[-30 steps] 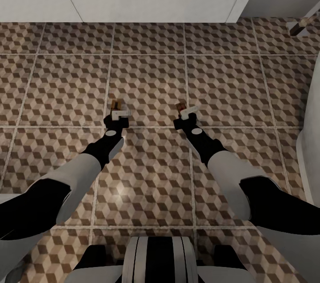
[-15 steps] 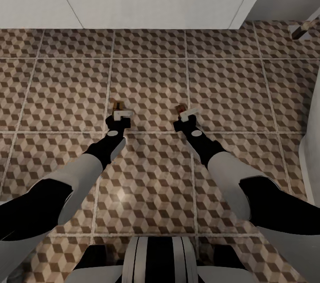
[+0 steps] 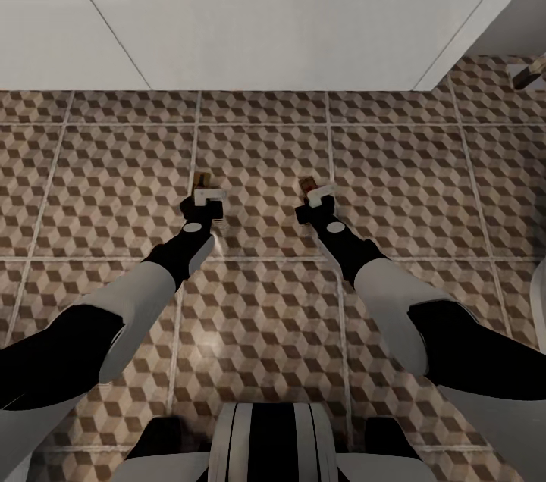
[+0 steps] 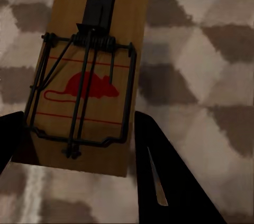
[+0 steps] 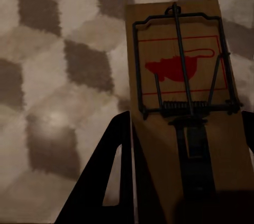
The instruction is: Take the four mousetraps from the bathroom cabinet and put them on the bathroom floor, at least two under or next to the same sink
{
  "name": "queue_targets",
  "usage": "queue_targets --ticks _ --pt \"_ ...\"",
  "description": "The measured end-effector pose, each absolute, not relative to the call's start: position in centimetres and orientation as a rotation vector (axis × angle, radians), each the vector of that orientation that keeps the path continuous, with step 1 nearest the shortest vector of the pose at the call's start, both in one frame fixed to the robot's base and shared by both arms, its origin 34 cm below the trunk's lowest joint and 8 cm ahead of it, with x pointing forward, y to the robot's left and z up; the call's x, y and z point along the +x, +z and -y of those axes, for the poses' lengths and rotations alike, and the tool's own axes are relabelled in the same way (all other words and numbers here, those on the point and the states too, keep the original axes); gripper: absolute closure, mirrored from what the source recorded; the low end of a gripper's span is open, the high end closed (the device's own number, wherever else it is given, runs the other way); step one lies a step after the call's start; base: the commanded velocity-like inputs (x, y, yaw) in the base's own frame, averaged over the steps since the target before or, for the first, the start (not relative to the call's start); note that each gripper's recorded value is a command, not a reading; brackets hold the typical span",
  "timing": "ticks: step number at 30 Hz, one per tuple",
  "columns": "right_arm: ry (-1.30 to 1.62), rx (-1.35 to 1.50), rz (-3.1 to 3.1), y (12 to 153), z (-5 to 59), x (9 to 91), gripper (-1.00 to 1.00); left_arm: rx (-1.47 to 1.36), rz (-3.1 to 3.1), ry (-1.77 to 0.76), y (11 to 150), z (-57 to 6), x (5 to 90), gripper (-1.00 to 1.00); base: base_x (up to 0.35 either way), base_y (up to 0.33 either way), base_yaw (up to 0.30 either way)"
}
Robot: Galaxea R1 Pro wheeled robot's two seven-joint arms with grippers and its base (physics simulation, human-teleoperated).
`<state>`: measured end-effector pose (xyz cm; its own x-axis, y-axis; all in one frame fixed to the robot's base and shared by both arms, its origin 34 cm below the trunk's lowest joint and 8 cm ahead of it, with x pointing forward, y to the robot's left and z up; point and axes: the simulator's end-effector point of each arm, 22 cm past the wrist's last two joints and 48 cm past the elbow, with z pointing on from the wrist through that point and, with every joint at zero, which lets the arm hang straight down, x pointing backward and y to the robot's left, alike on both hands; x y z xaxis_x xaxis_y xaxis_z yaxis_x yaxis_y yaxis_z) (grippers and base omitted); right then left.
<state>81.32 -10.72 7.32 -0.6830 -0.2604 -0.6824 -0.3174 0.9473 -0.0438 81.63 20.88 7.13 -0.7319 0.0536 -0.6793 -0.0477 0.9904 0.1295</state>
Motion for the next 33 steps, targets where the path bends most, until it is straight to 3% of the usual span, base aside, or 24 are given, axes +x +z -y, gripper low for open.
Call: queue_targets --ticks 33 --pt "0.208 -0.372 -2.373 7.2 9.3 80.7 1.00 0.005 -2.412 0.177 6.1 -20.8 79.9 1.00 0.010 0.003 0.000"
